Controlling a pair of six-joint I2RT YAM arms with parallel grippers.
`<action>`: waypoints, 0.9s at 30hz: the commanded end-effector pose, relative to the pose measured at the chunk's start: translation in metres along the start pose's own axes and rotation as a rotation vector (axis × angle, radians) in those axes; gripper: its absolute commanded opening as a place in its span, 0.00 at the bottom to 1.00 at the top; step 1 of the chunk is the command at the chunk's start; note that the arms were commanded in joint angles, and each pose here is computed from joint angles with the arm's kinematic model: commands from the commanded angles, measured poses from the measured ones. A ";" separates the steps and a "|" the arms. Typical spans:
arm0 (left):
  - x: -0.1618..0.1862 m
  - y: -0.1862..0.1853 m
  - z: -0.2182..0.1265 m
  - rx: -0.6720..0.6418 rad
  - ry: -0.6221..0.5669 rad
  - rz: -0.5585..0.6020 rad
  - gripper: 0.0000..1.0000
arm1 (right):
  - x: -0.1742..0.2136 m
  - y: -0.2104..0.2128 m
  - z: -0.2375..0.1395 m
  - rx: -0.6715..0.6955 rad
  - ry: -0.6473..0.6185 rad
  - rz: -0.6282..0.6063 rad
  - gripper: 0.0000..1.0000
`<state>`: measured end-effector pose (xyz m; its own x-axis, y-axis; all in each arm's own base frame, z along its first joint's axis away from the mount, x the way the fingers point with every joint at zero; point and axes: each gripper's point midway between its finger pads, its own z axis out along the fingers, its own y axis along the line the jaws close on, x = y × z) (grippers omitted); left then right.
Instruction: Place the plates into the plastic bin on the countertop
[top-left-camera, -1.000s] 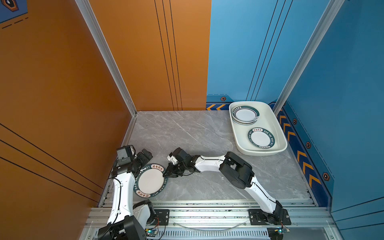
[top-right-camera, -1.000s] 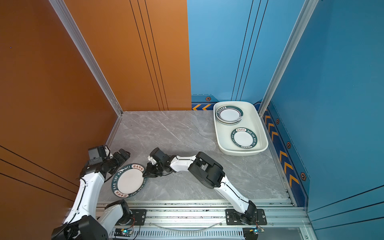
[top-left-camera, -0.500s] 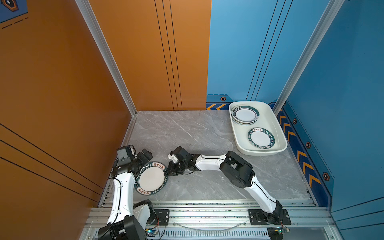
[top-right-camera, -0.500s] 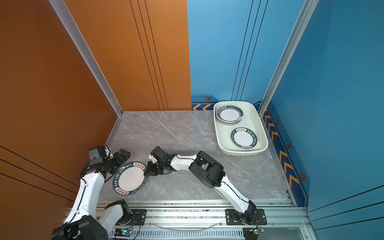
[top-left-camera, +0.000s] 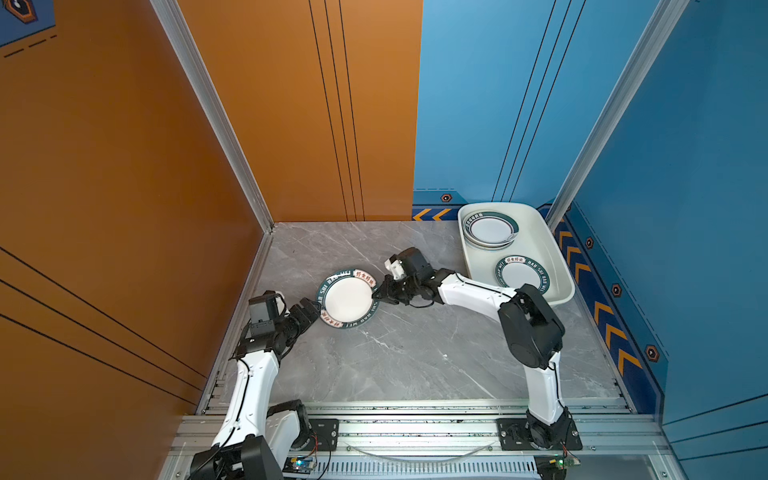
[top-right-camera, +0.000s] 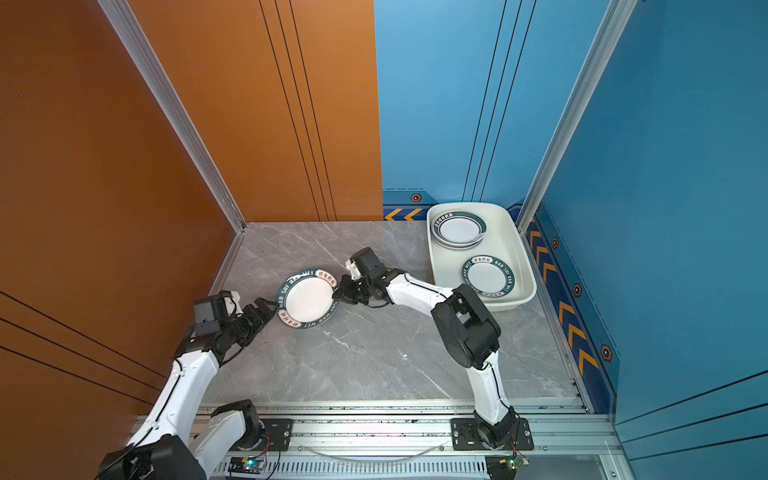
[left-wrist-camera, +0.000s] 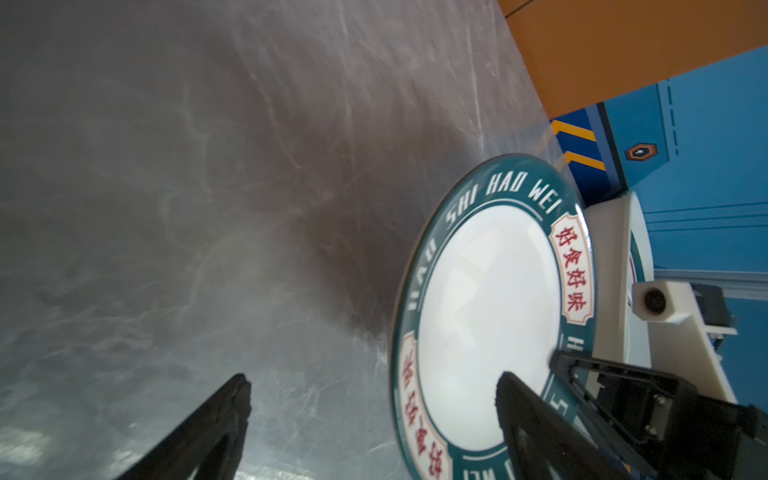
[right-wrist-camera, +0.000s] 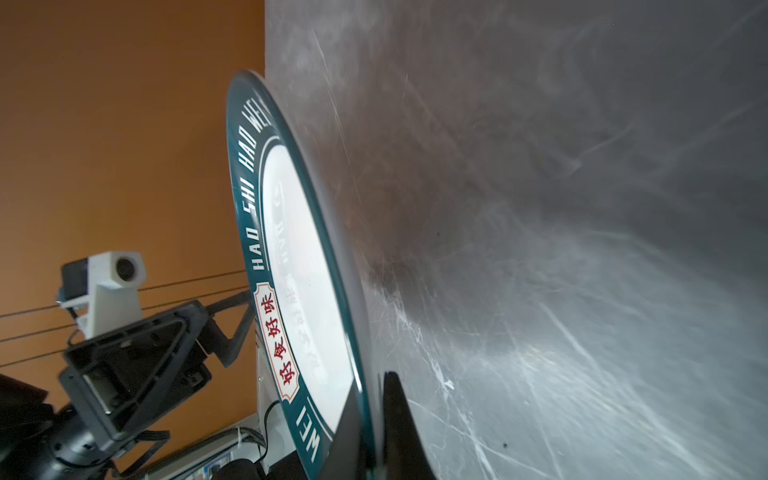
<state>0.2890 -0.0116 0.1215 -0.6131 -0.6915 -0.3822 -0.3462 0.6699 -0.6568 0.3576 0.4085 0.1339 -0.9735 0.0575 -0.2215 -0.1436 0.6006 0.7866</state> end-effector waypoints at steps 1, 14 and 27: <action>-0.001 -0.039 0.011 0.123 0.023 0.049 0.93 | -0.010 0.009 -0.030 -0.024 -0.036 -0.047 0.00; 0.006 -0.094 0.034 0.270 0.062 0.085 0.77 | -0.005 0.036 -0.054 -0.139 -0.016 -0.060 0.00; 0.009 -0.107 0.029 0.337 0.085 0.074 0.16 | -0.001 0.032 -0.047 -0.177 0.001 -0.027 0.00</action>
<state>0.3402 -0.0882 0.1567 -0.6734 -0.6452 -0.3609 -0.1175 0.5754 -0.8094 0.3517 0.3790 0.1576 -0.9831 0.0729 -0.1680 -0.1062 0.5204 0.8473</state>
